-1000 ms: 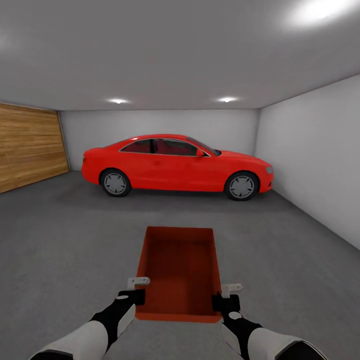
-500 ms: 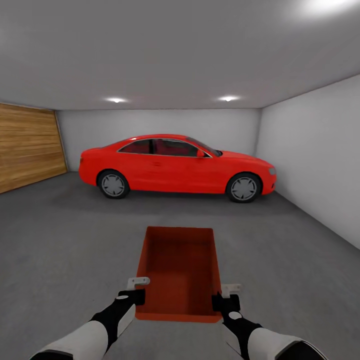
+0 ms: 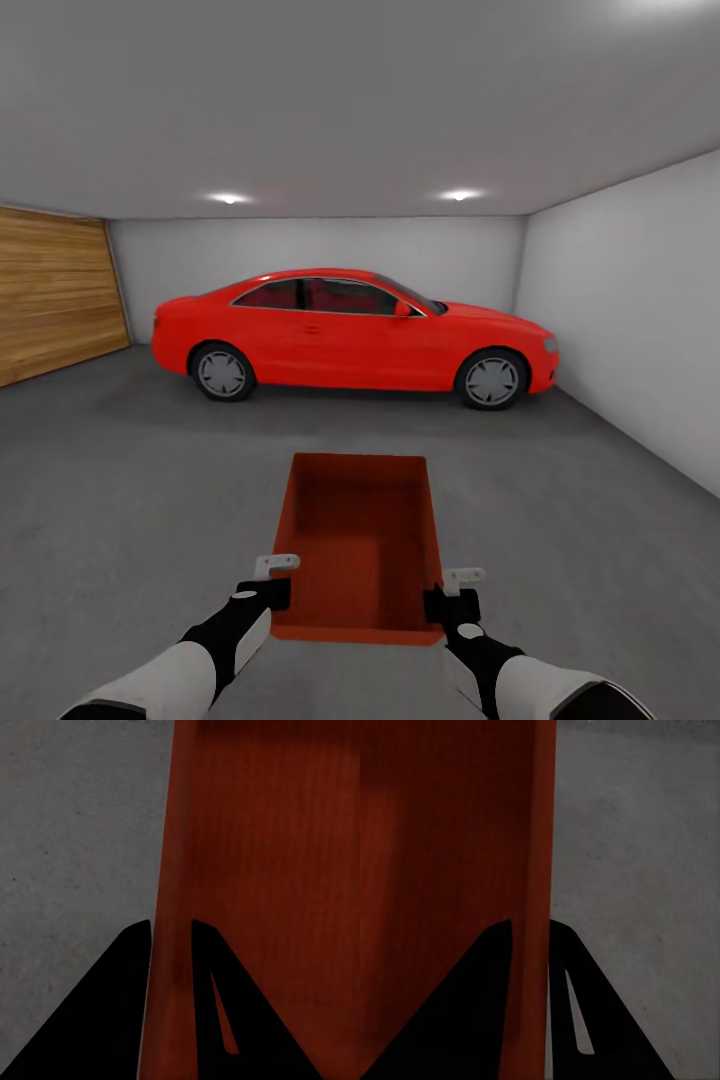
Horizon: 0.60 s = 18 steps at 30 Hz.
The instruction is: Move the two storage containers from the living room to the garage. In the garage, place one container on the floor and stack the other container on top of it (either order is fine).
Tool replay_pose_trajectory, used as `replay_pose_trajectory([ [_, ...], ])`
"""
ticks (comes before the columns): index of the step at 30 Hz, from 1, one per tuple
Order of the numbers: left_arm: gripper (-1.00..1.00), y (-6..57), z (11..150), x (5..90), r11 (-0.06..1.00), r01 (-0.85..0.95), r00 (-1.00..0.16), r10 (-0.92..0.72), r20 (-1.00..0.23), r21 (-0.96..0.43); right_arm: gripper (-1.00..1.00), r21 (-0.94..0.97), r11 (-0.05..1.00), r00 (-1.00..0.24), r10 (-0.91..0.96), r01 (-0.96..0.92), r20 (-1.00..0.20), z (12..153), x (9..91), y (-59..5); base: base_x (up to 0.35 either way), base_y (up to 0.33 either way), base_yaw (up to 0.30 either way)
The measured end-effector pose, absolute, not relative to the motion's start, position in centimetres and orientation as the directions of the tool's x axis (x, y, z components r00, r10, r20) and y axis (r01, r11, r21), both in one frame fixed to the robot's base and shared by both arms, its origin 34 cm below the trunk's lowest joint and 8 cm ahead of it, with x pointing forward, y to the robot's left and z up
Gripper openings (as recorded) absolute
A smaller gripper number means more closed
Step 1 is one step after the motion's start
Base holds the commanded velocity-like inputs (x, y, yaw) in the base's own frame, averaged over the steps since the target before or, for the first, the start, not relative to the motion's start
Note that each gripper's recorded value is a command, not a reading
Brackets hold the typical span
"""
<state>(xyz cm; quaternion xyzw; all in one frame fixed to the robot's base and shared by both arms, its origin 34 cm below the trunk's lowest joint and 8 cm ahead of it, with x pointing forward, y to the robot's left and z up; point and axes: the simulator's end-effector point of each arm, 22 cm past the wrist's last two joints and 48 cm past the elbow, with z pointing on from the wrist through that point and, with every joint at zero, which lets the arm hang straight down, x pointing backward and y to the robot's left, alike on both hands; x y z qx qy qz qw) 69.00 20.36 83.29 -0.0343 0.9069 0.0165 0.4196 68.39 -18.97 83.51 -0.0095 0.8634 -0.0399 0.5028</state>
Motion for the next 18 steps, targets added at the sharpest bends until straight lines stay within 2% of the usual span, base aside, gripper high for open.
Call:
replay_pose_trajectory([
  [18, -1.00, 20.36, 83.27, 68.99, 0.997, -0.076, -0.646, -0.049, -0.762, 0.001, -1.00, -0.079, 0.997, -0.495, -0.057, 0.023, -0.867, 83.50, 68.39, -18.98, 0.321, 0.000, 0.000],
])
